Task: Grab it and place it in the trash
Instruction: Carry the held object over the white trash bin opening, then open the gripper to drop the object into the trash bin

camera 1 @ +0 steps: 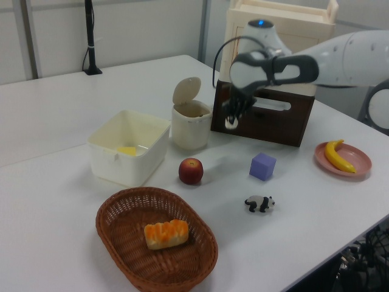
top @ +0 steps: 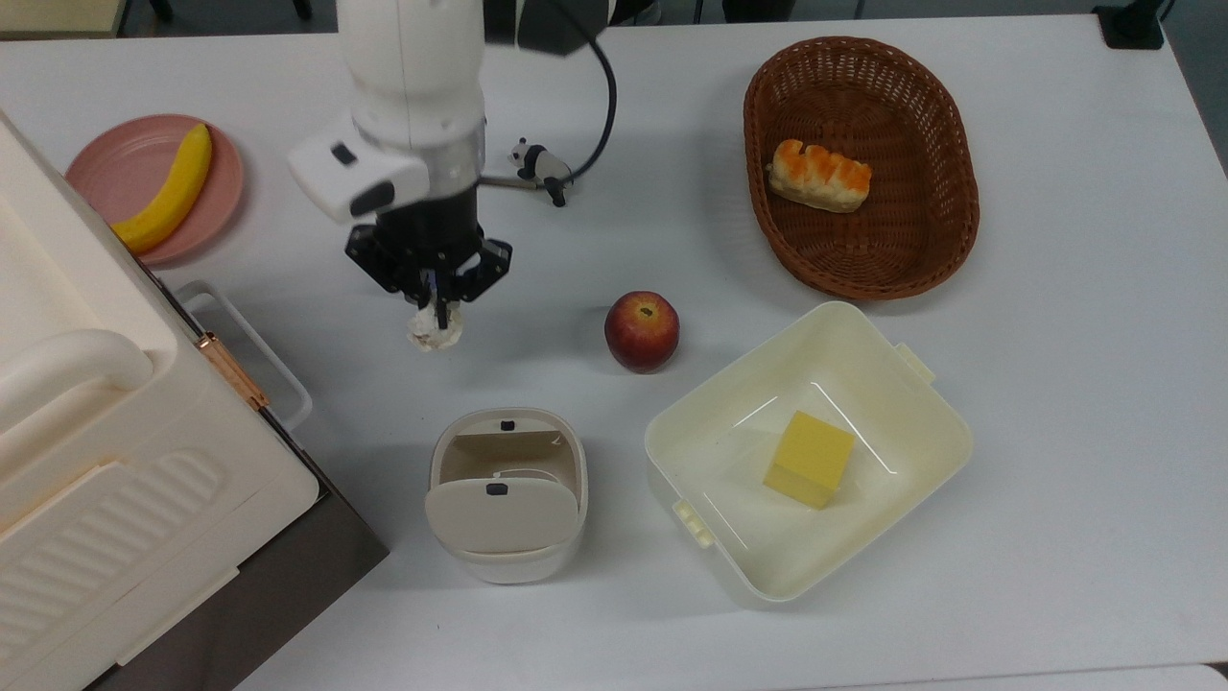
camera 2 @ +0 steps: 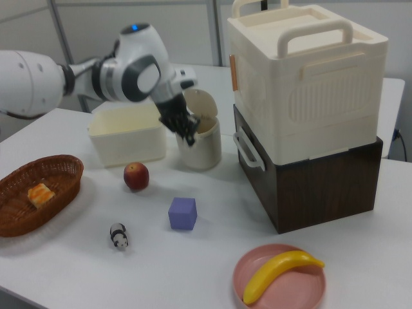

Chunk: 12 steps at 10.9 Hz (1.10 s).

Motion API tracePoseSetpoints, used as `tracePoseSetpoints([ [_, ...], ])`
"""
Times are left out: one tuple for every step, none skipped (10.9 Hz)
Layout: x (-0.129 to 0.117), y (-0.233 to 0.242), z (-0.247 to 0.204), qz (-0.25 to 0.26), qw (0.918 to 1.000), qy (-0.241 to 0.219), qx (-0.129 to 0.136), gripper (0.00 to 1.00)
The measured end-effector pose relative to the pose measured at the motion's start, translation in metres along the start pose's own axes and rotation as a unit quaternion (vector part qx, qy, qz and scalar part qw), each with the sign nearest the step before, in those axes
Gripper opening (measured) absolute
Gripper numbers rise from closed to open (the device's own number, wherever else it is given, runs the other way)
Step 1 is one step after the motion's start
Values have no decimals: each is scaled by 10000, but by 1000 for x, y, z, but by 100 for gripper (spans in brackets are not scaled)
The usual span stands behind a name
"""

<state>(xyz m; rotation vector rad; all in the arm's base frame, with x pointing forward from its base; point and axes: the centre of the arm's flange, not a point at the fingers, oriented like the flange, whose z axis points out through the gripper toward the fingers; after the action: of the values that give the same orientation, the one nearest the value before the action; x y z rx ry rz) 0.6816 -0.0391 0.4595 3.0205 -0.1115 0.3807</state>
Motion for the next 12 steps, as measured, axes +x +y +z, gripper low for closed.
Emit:
tracePoseSetpoints([
  [6,2,-25,18,9998,215,2,11],
  [12,3,-40,29,9993,361,3,11],
  [15,4,-46,6,9991,432,-41,11],
  [18,4,-47,-46,9988,473,-118,11],
  [22,3,-46,-86,9980,602,-152,11],
  [27,2,-43,-113,9968,782,-148,11],
  [32,-1,-39,-141,9948,1005,-127,11],
  [38,-5,-33,-171,9920,1247,-90,11],
  [45,-9,-28,-204,9890,1465,-58,11],
  [49,-14,-22,-253,9863,1628,-45,11],
  [52,-20,-15,-310,9838,1767,-22,11],
  [54,-28,-9,-365,9812,1894,21,11],
])
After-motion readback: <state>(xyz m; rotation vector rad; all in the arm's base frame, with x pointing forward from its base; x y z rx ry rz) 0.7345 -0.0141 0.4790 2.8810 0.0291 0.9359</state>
